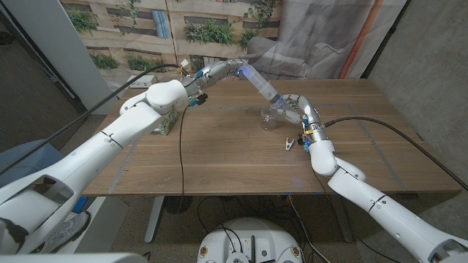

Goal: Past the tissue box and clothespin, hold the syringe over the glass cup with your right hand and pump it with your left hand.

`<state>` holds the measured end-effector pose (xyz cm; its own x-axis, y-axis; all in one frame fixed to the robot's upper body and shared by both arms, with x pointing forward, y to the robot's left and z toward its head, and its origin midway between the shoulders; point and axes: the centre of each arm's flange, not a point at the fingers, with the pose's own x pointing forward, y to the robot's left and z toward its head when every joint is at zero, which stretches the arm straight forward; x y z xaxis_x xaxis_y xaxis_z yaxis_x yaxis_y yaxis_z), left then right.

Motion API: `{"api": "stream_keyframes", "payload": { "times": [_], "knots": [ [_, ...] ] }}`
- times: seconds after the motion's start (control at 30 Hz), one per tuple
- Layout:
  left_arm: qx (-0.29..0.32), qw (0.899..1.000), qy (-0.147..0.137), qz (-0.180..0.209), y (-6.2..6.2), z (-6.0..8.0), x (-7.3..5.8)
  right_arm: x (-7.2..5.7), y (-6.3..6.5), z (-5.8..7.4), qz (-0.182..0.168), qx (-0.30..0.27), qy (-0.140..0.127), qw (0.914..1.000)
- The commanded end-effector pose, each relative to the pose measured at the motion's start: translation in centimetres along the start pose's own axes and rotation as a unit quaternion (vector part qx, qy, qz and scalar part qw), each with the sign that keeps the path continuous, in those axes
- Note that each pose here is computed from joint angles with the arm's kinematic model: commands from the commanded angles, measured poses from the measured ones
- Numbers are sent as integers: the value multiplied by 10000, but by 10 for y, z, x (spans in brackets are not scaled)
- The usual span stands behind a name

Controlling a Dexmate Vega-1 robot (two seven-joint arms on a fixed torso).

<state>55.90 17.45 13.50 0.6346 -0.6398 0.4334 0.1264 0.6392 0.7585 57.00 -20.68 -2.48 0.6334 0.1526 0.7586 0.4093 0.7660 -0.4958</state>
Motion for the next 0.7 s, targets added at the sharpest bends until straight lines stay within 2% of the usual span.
{"api": "stream_keyframes", "payload": {
  "times": [0.03, 0.4, 0.7],
  "knots": [
    [11, 10000, -16, -22, -1, 1, 1, -2, -9, 4, 161, -465, 117, 9987],
    [35, 10000, -27, -65, -3, 2, 3, -1, -16, 11, 376, -884, 334, 9948],
    [18, 9999, -60, -149, -4, -1, 11, 3, -20, 14, 512, -1142, 440, 9912]
  ]
}}
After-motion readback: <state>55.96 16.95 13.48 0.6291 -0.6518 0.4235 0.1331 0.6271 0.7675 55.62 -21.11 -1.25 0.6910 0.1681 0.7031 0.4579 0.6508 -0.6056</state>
